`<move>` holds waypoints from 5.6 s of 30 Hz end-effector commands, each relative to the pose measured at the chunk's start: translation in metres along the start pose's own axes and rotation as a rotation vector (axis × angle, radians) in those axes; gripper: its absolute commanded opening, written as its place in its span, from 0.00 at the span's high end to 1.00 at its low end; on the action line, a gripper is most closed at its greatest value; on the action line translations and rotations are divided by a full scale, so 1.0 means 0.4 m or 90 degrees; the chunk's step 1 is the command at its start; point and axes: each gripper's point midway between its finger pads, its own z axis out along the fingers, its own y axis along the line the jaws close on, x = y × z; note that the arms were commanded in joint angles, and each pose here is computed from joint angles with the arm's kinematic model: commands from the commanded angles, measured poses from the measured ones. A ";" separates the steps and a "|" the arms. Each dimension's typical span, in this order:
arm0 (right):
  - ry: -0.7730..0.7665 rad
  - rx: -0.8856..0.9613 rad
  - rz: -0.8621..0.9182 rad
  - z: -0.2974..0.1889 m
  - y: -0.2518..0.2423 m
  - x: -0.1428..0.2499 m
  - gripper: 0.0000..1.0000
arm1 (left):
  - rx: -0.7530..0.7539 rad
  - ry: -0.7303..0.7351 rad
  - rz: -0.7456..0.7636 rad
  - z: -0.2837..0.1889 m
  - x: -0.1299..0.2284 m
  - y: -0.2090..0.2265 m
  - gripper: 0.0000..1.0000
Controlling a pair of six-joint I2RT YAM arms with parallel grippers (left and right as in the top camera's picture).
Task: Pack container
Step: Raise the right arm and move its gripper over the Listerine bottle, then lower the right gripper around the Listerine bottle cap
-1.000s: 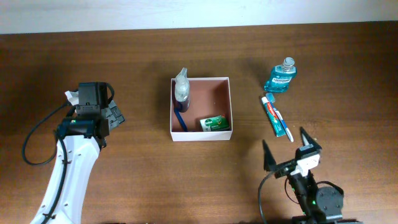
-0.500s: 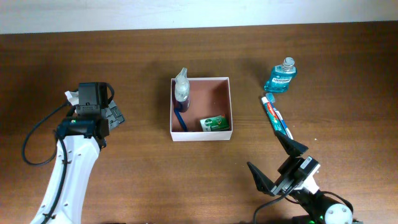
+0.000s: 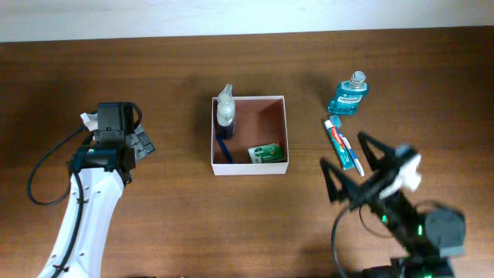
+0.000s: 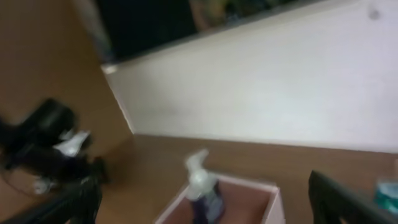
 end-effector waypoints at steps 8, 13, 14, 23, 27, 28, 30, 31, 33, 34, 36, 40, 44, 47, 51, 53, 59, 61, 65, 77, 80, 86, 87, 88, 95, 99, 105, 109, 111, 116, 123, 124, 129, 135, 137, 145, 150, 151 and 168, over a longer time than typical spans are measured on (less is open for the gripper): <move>0.164 0.102 -0.030 0.172 -0.106 -0.103 0.01 | -0.002 -0.025 -0.007 -0.022 -0.030 0.007 0.01; 0.204 0.120 -0.016 0.235 -0.152 -0.092 0.01 | -0.002 -0.025 -0.007 -0.022 -0.030 0.007 0.01; 0.211 0.132 -0.013 0.240 -0.169 -0.082 0.01 | -0.002 -0.025 -0.007 -0.022 -0.030 0.007 0.01; 0.259 0.190 0.025 0.243 -0.275 -0.020 0.01 | -0.002 -0.025 -0.007 -0.022 -0.030 0.007 0.01; 0.267 0.227 0.040 0.227 -0.330 -0.010 0.01 | -0.002 -0.025 -0.007 -0.022 -0.030 0.007 0.01; 0.272 0.242 0.044 0.220 -0.346 -0.005 0.02 | -0.002 -0.025 -0.007 -0.022 -0.030 0.007 0.01; 0.282 0.266 0.052 0.208 -0.372 0.006 0.01 | -0.002 -0.025 -0.007 -0.022 -0.030 0.007 0.01; 0.287 0.276 0.055 0.203 -0.384 0.012 0.01 | -0.002 -0.025 -0.007 -0.022 -0.030 0.007 0.01; 0.297 0.289 0.062 0.199 -0.401 0.024 0.01 | -0.002 -0.025 -0.007 -0.022 -0.030 0.007 0.01; 0.300 0.291 0.065 0.198 -0.407 0.029 0.02 | -0.002 -0.025 -0.007 -0.022 -0.030 0.007 0.01; 0.308 0.293 0.069 0.202 -0.415 0.041 0.01 | -0.002 -0.025 -0.007 -0.022 -0.030 0.007 0.01; 0.323 0.295 0.076 0.210 -0.428 0.065 0.01 | -0.002 -0.025 -0.007 -0.022 -0.030 0.007 0.01; 0.356 0.285 0.042 0.219 -0.446 0.100 0.01 | -0.002 -0.025 -0.007 -0.022 -0.030 0.007 0.01; 0.376 0.285 0.041 0.226 -0.462 0.128 0.02 | -0.002 -0.025 -0.007 -0.022 -0.030 0.007 0.01; 0.395 0.295 0.046 0.236 -0.490 0.164 0.01 | -0.001 -0.025 -0.007 -0.022 -0.029 0.006 0.01; 0.402 0.329 0.037 0.229 -0.518 0.172 0.01 | -0.001 -0.025 -0.007 -0.022 -0.029 0.006 0.01; 0.402 0.363 -0.009 0.220 -0.546 0.159 0.07 | -0.002 -0.025 -0.007 -0.022 -0.030 0.007 0.01; 0.399 0.361 -0.016 0.222 -0.547 0.156 0.10 | -0.002 -0.025 -0.007 -0.022 -0.030 0.007 0.01; 0.385 0.360 -0.023 0.230 -0.549 0.143 0.20 | -0.002 -0.025 -0.007 -0.022 -0.030 0.007 0.01; 0.363 0.354 -0.119 0.275 -0.529 0.114 0.32 | -0.002 -0.025 -0.007 -0.022 -0.030 0.007 0.01; 0.361 0.403 -0.151 0.279 -0.534 0.108 0.31 | -0.002 -0.025 -0.007 -0.022 -0.030 0.007 0.01; 0.354 0.490 -0.195 0.282 -0.566 0.102 0.21 | -0.002 -0.025 -0.007 -0.022 -0.030 0.007 0.01; 0.357 0.500 -0.196 0.279 -0.574 0.106 0.20 | -0.002 -0.025 -0.007 -0.022 -0.029 0.007 0.01; 0.359 0.505 -0.197 0.280 -0.580 0.110 0.19 | -0.002 -0.025 -0.007 -0.022 -0.029 0.007 0.00; 0.387 0.498 -0.190 0.300 -0.605 0.168 0.12 | -0.002 -0.024 -0.007 -0.022 -0.029 0.007 0.01; 0.385 0.498 -0.191 0.311 -0.615 0.177 0.11 | -0.002 -0.025 -0.007 -0.022 -0.029 0.007 0.01; 0.368 0.499 -0.191 0.322 -0.618 0.169 0.11 | -0.002 -0.024 -0.007 -0.022 -0.029 0.007 0.01; 0.356 0.508 -0.158 0.326 -0.625 0.179 0.11 | -0.002 -0.025 -0.007 -0.022 -0.029 0.007 0.01; 0.352 0.513 -0.143 0.329 -0.628 0.186 0.12 | -0.002 -0.024 -0.007 -0.022 -0.029 0.007 0.01; 0.352 0.506 -0.136 0.343 -0.637 0.205 0.12 | -0.002 -0.025 -0.007 -0.022 -0.029 0.007 0.01; 0.353 0.504 -0.135 0.349 -0.644 0.216 0.32 | -0.002 -0.024 -0.007 -0.022 -0.029 0.007 0.01; 0.353 0.504 -0.135 0.349 -0.644 0.216 0.36 | -0.002 -0.024 -0.007 -0.022 -0.029 0.007 0.00; 0.351 0.503 -0.135 0.351 -0.644 0.214 0.51 | -0.002 -0.025 -0.007 -0.022 -0.029 0.007 0.01; 0.351 0.503 -0.135 0.351 -0.644 0.214 0.66 | -0.002 -0.024 -0.007 -0.022 -0.029 0.007 0.01; 0.351 0.503 -0.135 0.351 -0.644 0.214 0.70 | -0.002 -0.025 -0.007 -0.022 -0.029 0.007 0.01; 0.351 0.503 -0.136 0.351 -0.644 0.214 0.81 | -0.002 -0.024 -0.007 -0.022 -0.029 0.007 0.00; 0.336 0.501 -0.139 0.349 -0.632 0.187 0.82 | -0.002 -0.025 -0.007 -0.022 -0.029 0.007 0.01; 0.326 0.500 -0.141 0.348 -0.626 0.171 0.82 | -0.002 -0.025 -0.007 -0.022 -0.029 0.007 0.01; 0.286 0.492 -0.162 0.306 -0.559 0.060 0.82 | -0.002 -0.025 -0.007 -0.022 -0.029 0.007 0.01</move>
